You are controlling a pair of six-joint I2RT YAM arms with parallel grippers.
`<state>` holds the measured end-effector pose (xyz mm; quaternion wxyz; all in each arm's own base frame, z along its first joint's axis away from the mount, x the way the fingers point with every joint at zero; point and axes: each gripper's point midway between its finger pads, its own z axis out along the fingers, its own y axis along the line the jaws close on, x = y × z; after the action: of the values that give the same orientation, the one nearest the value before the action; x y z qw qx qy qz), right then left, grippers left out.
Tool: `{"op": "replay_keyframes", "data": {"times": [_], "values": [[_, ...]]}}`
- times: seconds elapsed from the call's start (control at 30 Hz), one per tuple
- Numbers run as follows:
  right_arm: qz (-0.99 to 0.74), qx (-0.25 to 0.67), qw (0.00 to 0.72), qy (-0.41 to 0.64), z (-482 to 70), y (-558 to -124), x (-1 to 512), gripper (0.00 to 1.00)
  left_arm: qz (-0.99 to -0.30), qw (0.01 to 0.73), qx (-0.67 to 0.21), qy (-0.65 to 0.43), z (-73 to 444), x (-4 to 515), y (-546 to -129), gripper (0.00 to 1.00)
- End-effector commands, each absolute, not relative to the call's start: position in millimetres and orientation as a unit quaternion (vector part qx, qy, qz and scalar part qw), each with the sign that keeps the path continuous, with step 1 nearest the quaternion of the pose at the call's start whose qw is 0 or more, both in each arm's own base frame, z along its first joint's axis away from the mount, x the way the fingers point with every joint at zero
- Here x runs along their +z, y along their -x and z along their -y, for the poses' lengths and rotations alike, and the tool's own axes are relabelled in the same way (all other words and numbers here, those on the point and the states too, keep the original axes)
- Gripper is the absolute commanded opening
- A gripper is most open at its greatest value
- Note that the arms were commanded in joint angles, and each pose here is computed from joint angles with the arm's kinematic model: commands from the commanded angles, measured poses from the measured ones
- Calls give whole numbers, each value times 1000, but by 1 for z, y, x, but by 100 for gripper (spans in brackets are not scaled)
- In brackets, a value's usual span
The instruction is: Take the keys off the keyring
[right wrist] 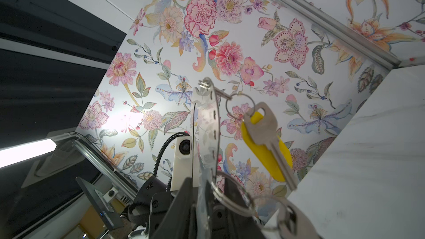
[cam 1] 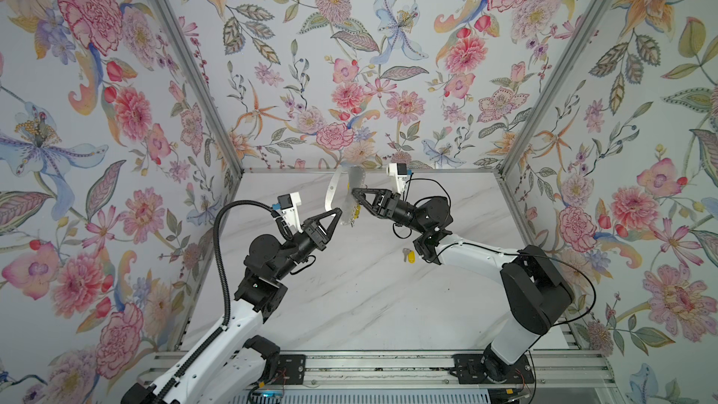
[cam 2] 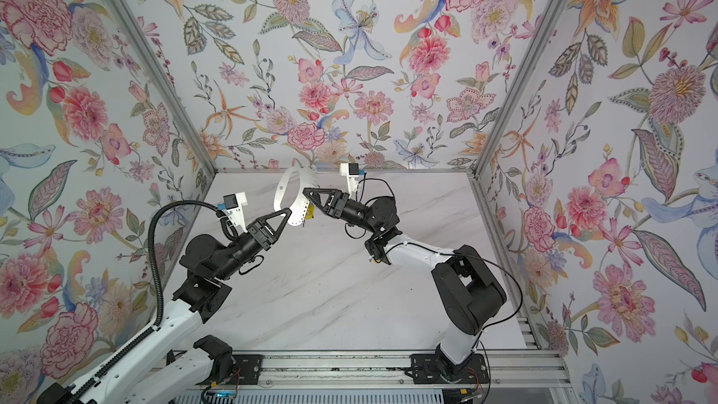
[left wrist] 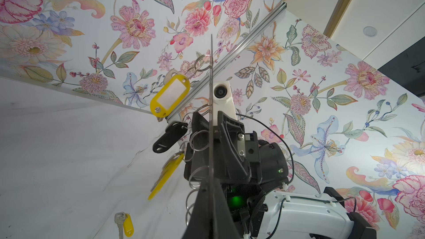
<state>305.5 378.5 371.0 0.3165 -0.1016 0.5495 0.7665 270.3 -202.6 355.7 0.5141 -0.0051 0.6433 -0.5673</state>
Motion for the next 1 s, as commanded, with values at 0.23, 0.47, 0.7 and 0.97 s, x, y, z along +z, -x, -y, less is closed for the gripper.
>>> {"op": "replay_keyframes", "data": {"times": [0.23,0.47,0.7,0.97], "values": [[-575,690,406,171,-347,-306,375,54,-681,540,-488,-78,204,395,-284,0],[-579,636,457,226,-330,-307,360,59,-721,535,-419,-133,209,412,-298,0],[-556,554,533,316,-333,-297,360,57,-741,530,-382,-156,210,422,-308,0],[-567,454,592,349,-343,-313,357,53,-735,533,-384,-169,214,435,-310,0]]}}
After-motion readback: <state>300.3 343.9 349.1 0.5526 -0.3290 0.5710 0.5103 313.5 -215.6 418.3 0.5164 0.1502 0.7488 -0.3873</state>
